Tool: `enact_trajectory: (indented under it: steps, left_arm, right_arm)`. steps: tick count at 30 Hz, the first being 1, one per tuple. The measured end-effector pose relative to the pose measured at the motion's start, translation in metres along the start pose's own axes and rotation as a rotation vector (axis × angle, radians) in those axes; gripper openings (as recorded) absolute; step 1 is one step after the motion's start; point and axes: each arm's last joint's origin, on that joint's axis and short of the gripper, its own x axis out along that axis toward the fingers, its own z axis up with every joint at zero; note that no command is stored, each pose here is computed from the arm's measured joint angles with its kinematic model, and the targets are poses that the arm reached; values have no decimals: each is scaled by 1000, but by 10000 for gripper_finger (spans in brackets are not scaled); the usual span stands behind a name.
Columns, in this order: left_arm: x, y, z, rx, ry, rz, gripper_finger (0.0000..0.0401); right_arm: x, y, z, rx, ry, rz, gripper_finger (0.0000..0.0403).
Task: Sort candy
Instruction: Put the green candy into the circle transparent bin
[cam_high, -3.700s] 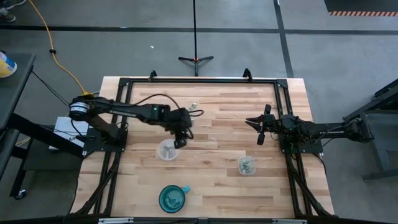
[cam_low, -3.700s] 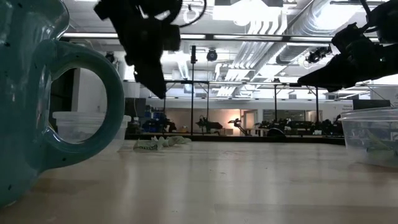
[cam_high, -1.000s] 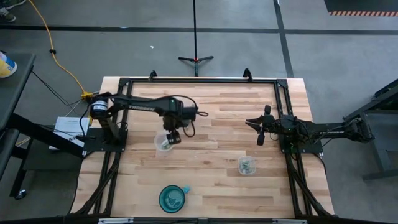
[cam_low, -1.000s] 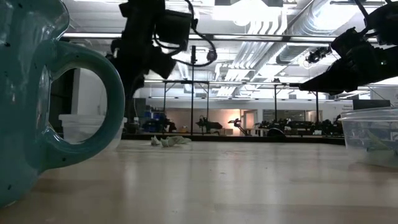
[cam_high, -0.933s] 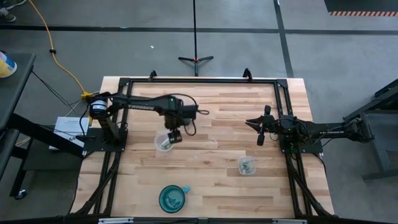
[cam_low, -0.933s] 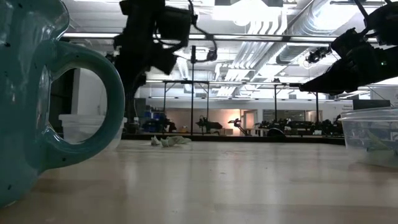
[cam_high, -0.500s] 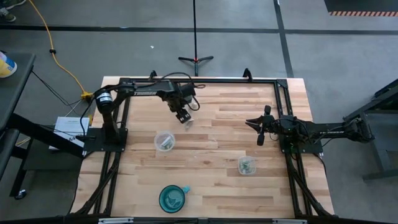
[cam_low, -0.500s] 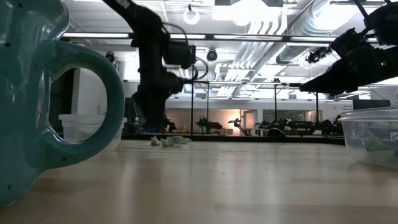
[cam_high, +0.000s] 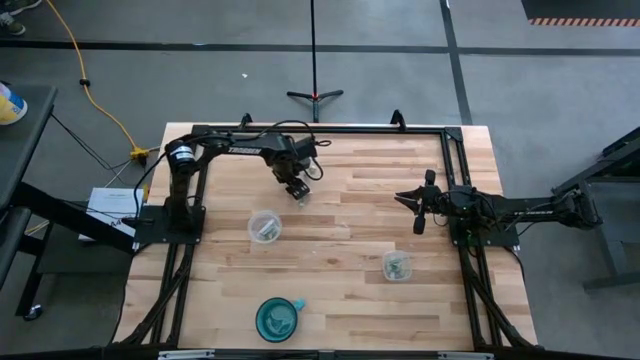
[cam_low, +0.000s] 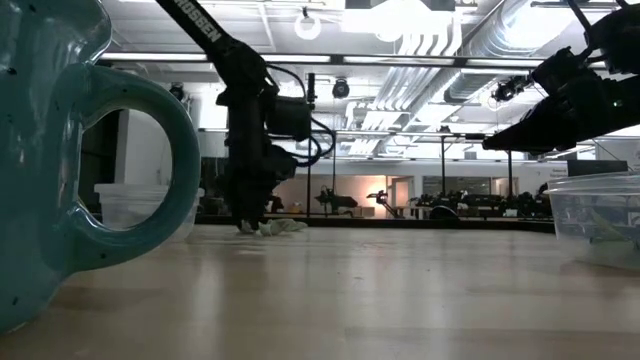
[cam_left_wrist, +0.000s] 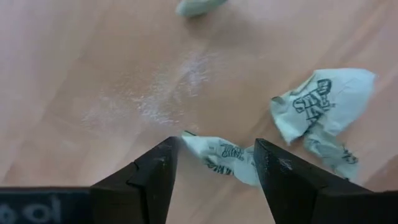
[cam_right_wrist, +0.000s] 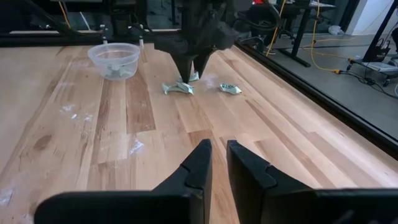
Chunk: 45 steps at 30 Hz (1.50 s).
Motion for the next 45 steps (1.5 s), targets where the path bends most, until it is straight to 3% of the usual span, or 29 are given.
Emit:
enact_trajectory:
  steps: [6, 14, 15, 21, 25, 33, 38, 45]
  left_arm:
    - [6, 1, 0, 52, 24, 25, 196]
    - [-4, 1, -2, 139, 47, 49, 34]
    - [-9, 0, -5, 150, 81, 47, 31]
    - [-54, -27, -26, 192, 108, 121, 48]
    - [-76, -57, -53, 207, 139, 108, 34]
    - [-77, -108, -95, 315, 183, 119, 39]
    - [-70, -117, -108, 321, 201, 144, 92]
    - [-71, -106, -100, 227, 194, 147, 188]
  right_arm:
    - [0, 0, 0, -2, 4, -1, 46]
    - [0, 0, -1, -5, 10, 0, 39]
    - [0, 0, -1, -5, 10, 0, 40]
    - [0, 0, -1, -5, 10, 0, 43]
    - [0, 0, -1, -5, 7, 0, 39]
    - [0, 0, -1, -1, 6, 0, 35]
    - [0, 0, 0, -1, 4, 0, 40]
    - [0, 0, 0, -1, 4, 0, 38]
